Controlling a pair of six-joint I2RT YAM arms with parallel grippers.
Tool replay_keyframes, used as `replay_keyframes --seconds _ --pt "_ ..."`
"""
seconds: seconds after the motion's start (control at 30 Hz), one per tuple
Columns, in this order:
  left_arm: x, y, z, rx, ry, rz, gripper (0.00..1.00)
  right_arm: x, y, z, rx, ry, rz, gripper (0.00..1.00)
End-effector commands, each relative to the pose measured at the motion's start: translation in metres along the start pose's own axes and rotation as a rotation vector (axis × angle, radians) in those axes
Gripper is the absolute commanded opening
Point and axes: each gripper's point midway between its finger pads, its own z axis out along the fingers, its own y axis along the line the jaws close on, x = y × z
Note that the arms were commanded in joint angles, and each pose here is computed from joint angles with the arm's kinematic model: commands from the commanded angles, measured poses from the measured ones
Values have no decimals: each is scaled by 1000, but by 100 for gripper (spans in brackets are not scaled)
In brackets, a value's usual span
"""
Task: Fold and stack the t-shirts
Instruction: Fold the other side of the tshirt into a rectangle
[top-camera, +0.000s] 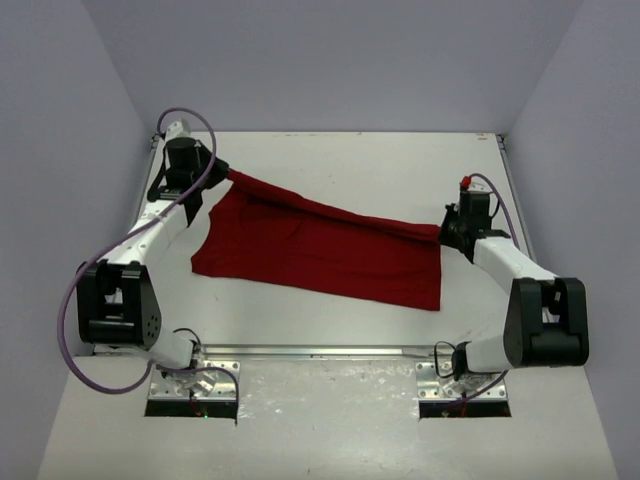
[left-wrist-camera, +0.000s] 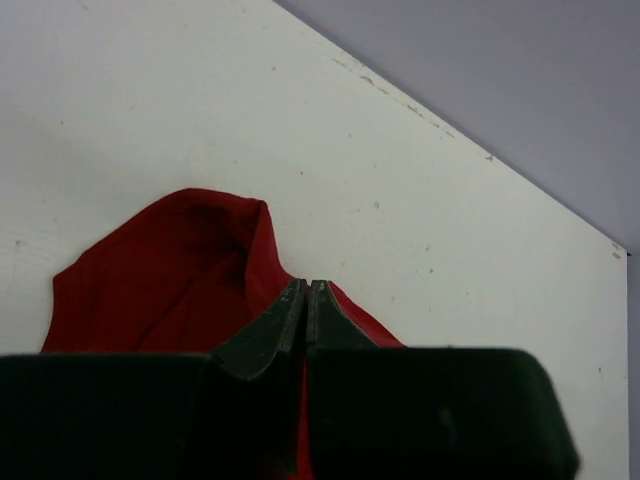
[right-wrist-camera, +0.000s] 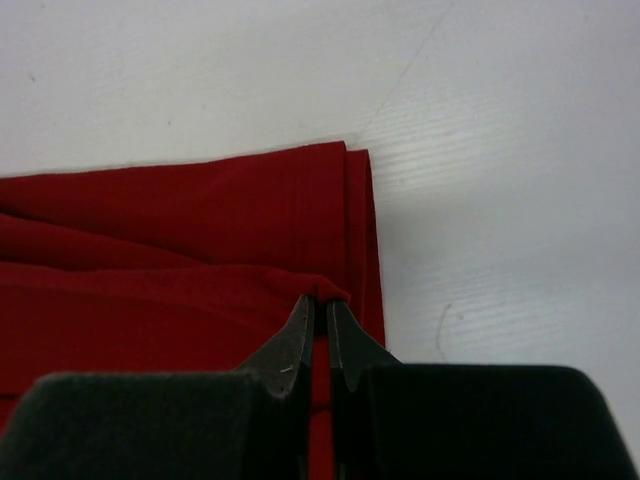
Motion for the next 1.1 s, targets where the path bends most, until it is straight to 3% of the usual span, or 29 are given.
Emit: replay_keyframes --seconds 0.0,0.47,0.57,0.73,0.83,0.87,1.03,1.07 --pt "-19 -3 -29 7 -114 -39 0 -2 3 -15 -27 -49 9 5" --pt "22 34 -70 -64 -103 -69 0 36 7 -34 -64 -47 -11 10" --pt "37 42 -73 -72 -83 -78 0 41 7 -35 -68 -44 -12 15" --pt "66 50 -85 -59 -46 -90 1 45 7 -43 -76 -43 -3 34" --pt "81 54 -99 -56 -39 -112 13 55 9 -53 -98 -32 5 45" --pt "89 66 -110 -106 -34 -135 27 56 10 -58 -102 -45 17 46" --pt "76 90 -137 -218 -155 -153 20 58 12 -55 -105 -8 14 48" --pt "82 101 -140 -265 -146 -152 27 59 13 -47 -91 37 9 49"
